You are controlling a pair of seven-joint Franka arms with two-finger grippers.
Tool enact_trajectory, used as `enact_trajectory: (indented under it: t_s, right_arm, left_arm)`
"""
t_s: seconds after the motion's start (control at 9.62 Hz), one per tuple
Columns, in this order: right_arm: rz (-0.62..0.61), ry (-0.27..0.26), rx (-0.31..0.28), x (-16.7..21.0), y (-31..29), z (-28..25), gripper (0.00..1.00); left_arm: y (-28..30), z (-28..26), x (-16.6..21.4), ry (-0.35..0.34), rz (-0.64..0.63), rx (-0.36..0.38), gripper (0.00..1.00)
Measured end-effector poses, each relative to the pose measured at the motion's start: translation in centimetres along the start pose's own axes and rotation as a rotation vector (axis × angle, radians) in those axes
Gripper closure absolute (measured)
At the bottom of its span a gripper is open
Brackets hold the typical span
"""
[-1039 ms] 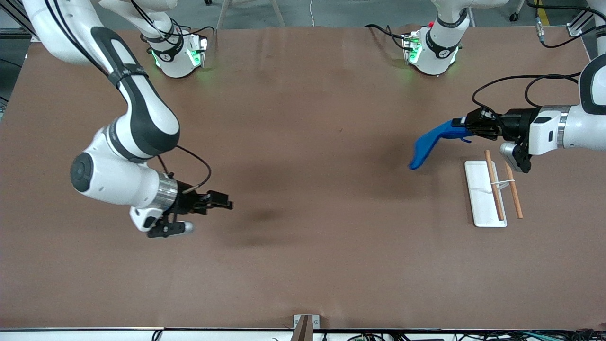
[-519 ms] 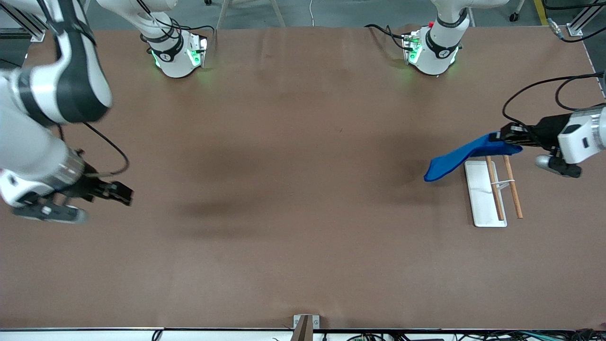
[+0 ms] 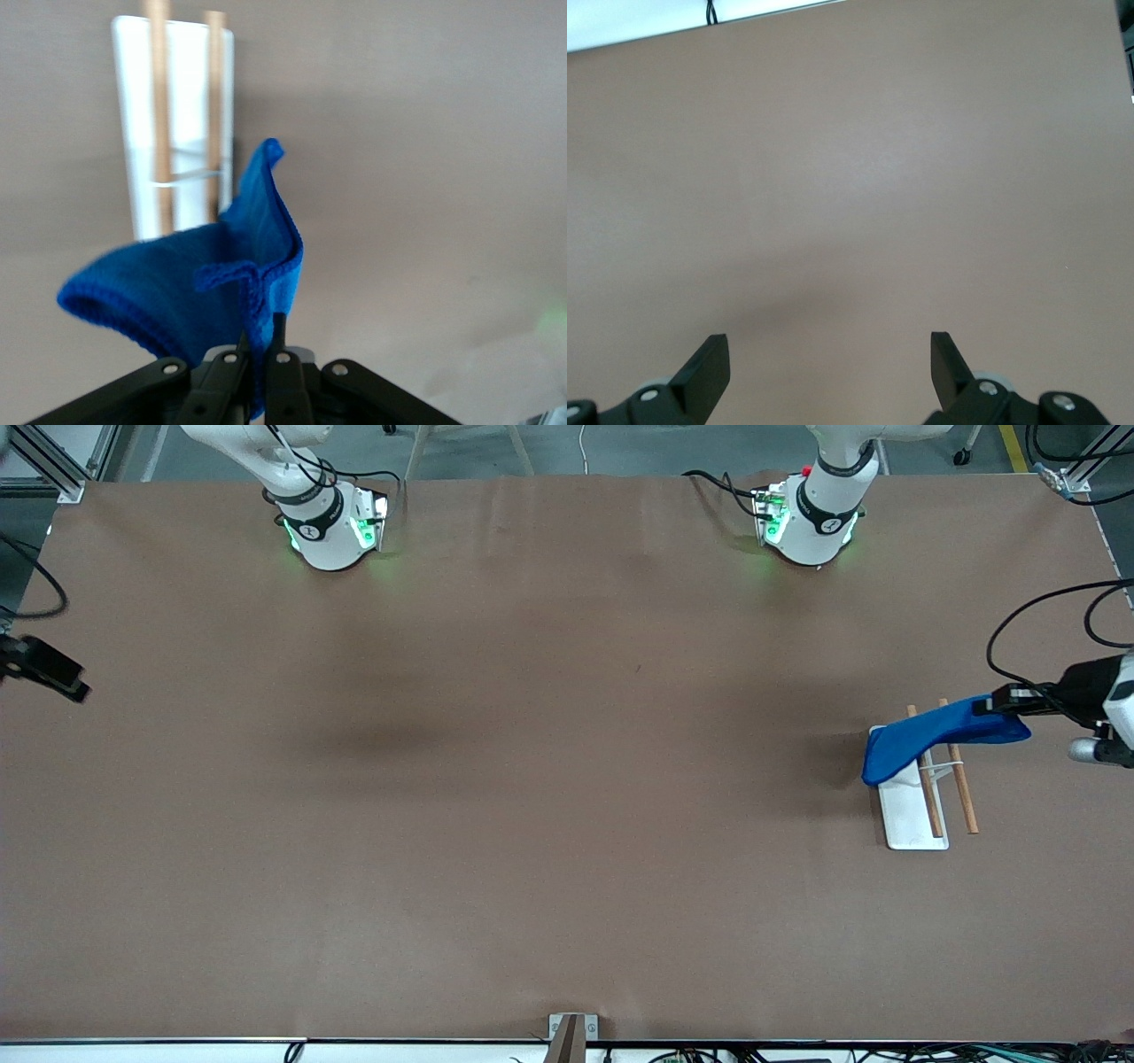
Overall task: Right arm passes towel to left arm to hang
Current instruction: 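Drape the towel over the wooden dowels with the left gripper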
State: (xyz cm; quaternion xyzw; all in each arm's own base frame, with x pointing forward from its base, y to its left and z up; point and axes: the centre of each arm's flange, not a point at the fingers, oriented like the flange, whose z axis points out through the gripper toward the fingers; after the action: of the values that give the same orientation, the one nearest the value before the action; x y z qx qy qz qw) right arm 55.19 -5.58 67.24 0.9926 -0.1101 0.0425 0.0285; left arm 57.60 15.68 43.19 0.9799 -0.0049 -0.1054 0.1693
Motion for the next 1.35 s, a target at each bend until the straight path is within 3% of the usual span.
enact_trajectory:
  t_s: [0.31,0.83,1.14,1.25,1.35]
  right_arm:
    - [-0.013,-0.028,0.009,-0.9,0.3,0.0,0.00]
    - [-0.016,0.007,0.024,-0.2,-0.1,0.4,0.00]
    - [-0.010,0.007,0.024,-0.2,0.2,0.4,0.00]
    - [-0.003,0.007,0.024,-0.1,0.6,0.4,0.00]
    - [0.004,0.007,0.023,-0.1,1.0,0.4,0.00]
  left_arm:
    - [-3.7,0.4,1.1,0.015,0.004,0.040,0.96]
    - [-7.1,2.6,6.2,0.055,-0.069,0.156,0.96]
    - [-8.5,3.3,6.8,0.098,-0.117,0.123,0.94]
    - [-9.0,3.4,6.7,0.105,-0.129,0.108,0.85]
    - [-9.0,3.2,6.8,0.112,-0.129,0.105,0.68]
